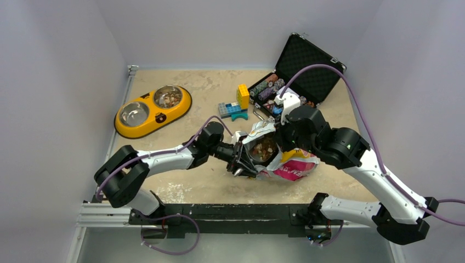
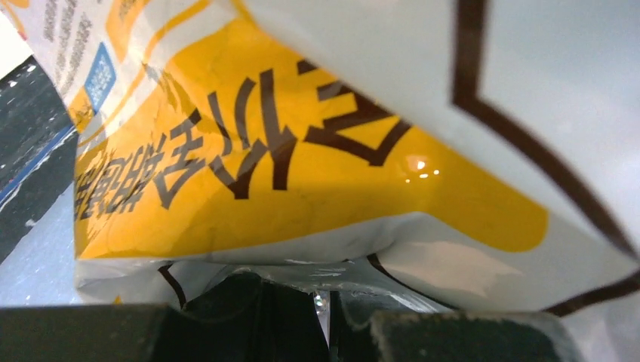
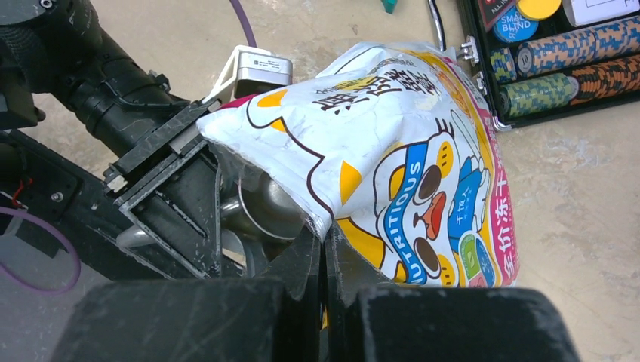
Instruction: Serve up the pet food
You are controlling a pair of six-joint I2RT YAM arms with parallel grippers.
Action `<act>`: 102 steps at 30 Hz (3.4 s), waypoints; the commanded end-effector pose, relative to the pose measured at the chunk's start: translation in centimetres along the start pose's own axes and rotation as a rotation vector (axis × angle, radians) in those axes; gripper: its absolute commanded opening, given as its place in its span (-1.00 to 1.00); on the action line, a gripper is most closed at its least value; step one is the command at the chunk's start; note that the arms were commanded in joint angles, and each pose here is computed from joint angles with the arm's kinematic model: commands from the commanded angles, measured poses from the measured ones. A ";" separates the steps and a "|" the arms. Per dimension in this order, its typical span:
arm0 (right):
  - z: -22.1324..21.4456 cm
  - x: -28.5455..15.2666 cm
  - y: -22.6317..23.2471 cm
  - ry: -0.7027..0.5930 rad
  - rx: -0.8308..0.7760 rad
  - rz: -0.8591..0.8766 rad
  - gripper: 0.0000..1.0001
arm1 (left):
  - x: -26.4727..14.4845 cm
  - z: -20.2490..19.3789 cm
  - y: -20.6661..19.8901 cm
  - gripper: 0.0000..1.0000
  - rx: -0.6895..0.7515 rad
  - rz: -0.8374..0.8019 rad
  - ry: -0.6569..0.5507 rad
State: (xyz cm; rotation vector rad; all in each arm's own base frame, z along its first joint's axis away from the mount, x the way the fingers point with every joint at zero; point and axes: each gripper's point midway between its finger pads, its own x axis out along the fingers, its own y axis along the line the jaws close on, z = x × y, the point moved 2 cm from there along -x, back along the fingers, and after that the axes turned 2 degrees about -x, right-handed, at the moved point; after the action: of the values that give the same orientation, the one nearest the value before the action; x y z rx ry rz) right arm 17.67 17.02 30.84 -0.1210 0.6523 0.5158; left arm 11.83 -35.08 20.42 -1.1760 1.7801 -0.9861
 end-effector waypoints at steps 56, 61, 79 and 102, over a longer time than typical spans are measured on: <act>5.8 -1.9 -2.1 -0.166 0.139 -0.060 -1.00 | -4.6 -3.0 -3.9 -1.00 0.316 -0.212 -0.108; 5.8 -1.5 -2.7 -0.159 0.148 -0.104 -1.00 | -5.0 -4.3 -4.1 -1.00 0.290 -0.224 -0.068; 6.8 3.1 -7.6 -0.020 0.253 -0.391 -1.00 | -8.3 -9.9 -4.7 -1.00 0.333 -0.173 -0.085; 0.8 0.7 -6.8 -0.010 0.214 -0.259 -1.00 | -18.0 2.4 -15.0 -1.00 0.384 -0.271 -0.500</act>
State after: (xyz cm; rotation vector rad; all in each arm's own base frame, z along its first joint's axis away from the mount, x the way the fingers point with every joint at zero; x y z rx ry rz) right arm 22.92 12.29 31.08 0.0260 0.6542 0.1787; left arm 20.30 -24.66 34.84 -1.3197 1.1577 -1.0077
